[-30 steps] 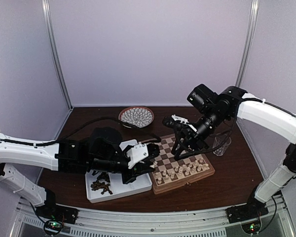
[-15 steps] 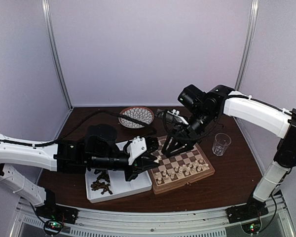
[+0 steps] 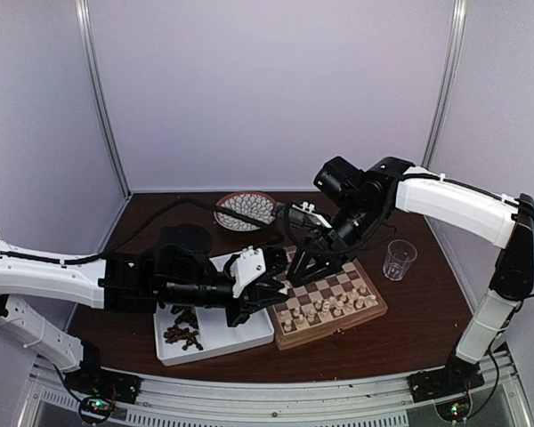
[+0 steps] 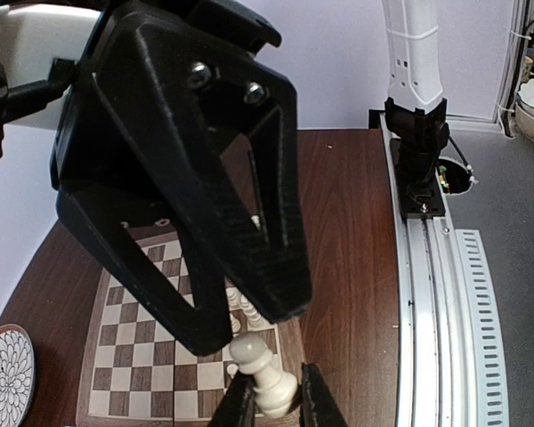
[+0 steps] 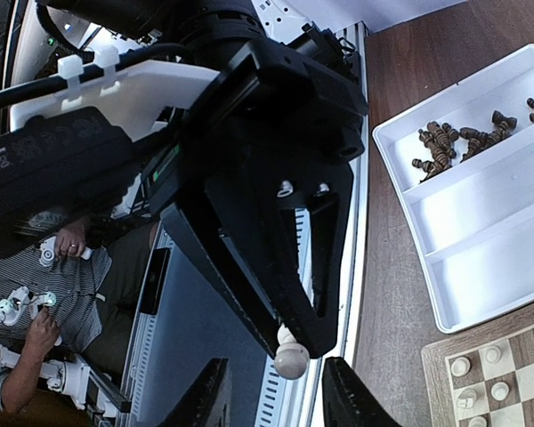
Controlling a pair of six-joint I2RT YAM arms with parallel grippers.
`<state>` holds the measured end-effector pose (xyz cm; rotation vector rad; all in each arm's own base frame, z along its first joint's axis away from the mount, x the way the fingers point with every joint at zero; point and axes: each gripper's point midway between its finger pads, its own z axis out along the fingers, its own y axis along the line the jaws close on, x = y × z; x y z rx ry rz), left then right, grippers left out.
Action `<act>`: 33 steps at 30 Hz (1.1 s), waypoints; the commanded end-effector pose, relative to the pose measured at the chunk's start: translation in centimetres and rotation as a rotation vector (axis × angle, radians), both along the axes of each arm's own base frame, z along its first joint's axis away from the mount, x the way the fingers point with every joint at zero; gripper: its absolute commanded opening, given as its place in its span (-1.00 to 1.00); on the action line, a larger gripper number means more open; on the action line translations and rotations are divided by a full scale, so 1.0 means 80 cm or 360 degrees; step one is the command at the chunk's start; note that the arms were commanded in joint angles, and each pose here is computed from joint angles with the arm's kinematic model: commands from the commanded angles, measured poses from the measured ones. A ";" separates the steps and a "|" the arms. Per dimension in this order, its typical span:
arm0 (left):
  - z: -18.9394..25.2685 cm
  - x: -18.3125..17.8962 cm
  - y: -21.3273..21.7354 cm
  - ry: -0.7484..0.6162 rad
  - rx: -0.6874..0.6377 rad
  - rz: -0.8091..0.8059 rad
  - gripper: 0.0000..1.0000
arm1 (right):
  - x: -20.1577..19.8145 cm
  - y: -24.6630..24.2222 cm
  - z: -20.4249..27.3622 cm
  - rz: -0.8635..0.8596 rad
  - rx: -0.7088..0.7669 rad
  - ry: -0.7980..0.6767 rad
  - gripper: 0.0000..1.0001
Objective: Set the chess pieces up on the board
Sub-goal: Pass from the left arm to the right
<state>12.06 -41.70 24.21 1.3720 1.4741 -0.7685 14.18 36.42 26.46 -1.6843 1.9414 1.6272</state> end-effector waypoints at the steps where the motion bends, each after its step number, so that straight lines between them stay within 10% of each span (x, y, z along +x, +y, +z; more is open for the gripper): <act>1: 0.029 0.005 -0.009 -0.0054 -0.0118 -0.0009 -0.83 | -0.002 0.007 0.006 0.0012 0.0019 -0.0040 -0.26; 33: 0.016 0.053 0.003 -0.0124 -0.0040 0.0351 -0.79 | 0.004 0.015 -0.012 -0.0020 -0.0083 -0.0146 -0.79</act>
